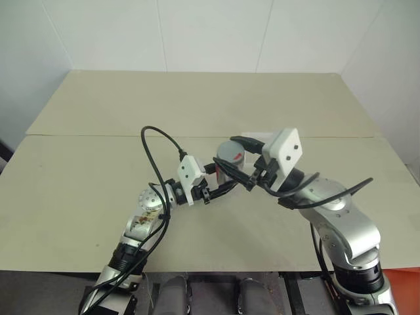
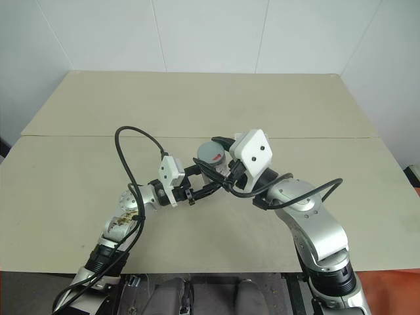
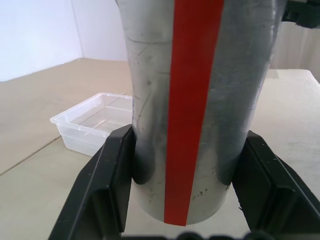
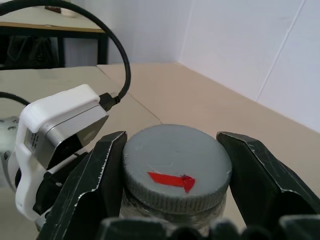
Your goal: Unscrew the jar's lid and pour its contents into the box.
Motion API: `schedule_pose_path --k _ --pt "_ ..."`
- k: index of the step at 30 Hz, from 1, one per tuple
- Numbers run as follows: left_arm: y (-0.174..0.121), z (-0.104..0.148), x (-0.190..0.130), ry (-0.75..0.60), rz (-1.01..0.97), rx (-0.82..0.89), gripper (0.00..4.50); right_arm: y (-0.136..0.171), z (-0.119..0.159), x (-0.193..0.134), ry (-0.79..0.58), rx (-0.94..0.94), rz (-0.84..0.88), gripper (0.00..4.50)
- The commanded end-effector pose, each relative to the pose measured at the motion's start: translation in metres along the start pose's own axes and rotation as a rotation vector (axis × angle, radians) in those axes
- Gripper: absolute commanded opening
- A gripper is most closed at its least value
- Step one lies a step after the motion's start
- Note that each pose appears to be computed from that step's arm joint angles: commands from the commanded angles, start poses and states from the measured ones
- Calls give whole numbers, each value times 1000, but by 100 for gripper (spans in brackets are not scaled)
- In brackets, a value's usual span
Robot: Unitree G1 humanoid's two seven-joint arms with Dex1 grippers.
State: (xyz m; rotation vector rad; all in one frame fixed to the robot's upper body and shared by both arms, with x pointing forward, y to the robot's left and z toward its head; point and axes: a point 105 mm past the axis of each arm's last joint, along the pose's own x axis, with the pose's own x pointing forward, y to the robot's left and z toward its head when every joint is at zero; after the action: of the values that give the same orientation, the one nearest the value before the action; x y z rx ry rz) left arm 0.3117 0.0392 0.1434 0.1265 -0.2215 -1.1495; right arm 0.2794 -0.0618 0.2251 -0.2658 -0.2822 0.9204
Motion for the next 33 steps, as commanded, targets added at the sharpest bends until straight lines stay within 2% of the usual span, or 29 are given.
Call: schedule_pose_path --k 1,12,16,25,33 --pt "-5 14 1 -49 -51 28 249 -5 11 -5 -42 -61 64 284" --pt "-9 16 -3 -49 -90 28 249 -16 10 -8 -54 -72 254 284" --pt "-12 16 -3 -45 -101 31 249 -26 14 -6 -72 -21 326 284" --pt "-13 17 -3 -49 -109 29 249 -33 15 -10 -99 -68 543 284" --pt "-17 17 -3 -50 -123 24 249 -34 13 1 -131 -77 701 284"
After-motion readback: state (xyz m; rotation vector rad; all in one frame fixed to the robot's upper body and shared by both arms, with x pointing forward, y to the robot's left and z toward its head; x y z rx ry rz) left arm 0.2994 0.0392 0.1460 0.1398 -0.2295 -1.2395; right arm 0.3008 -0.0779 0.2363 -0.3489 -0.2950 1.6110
